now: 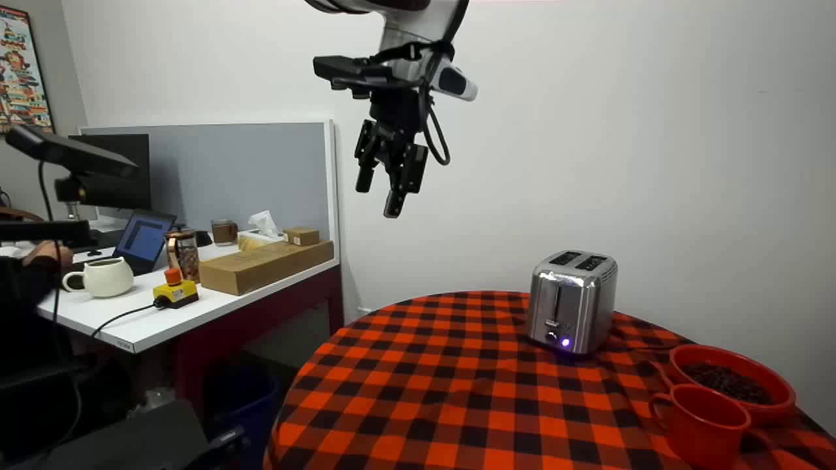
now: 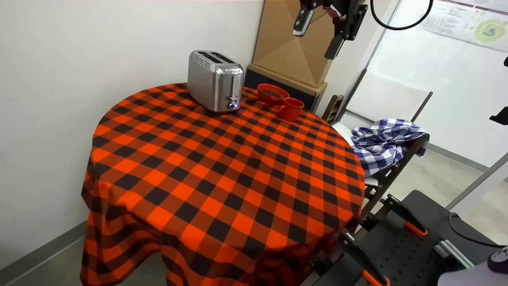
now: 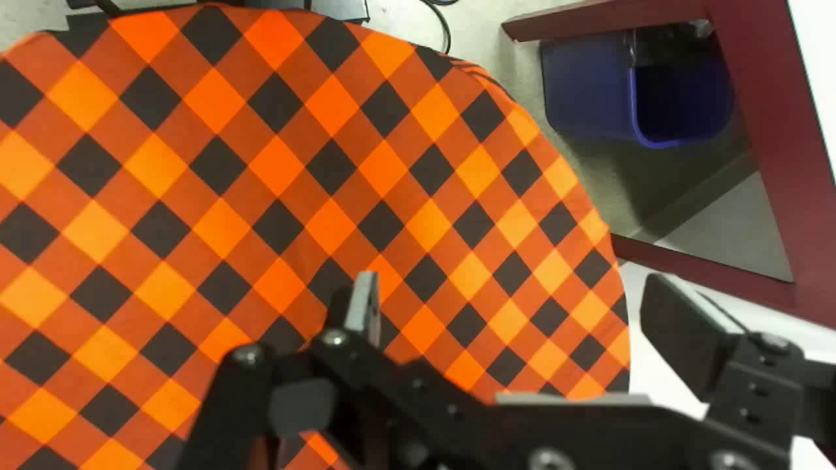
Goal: Press the button on her toaster
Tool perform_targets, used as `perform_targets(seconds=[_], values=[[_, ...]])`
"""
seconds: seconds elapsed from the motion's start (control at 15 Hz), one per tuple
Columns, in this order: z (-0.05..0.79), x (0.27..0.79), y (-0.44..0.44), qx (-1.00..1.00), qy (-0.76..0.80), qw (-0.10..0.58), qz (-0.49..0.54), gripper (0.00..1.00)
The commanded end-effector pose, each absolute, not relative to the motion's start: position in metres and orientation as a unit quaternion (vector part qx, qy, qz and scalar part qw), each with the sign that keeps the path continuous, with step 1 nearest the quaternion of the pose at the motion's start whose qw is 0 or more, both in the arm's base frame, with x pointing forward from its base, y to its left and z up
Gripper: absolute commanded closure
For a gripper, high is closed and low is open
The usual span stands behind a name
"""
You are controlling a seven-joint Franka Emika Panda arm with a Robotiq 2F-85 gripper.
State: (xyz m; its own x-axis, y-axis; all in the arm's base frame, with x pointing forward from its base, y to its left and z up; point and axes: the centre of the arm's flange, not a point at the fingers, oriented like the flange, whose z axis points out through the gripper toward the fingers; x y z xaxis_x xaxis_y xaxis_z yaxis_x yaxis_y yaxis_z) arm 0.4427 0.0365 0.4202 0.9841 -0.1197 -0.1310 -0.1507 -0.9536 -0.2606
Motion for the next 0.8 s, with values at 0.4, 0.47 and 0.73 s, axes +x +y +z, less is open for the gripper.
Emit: perform_targets(seconds=[0.4, 0.47, 0.73], values=[[0.431, 0.447, 0.020, -0.983, 0.026, 0.162, 0.084, 0.00], [0.432, 0.447, 0.012, -0.979, 0.005, 0.175, 0.100, 0.00], [0.436, 0.447, -0.036, -0.961, -0.079, 0.207, 0.164, 0.00]])
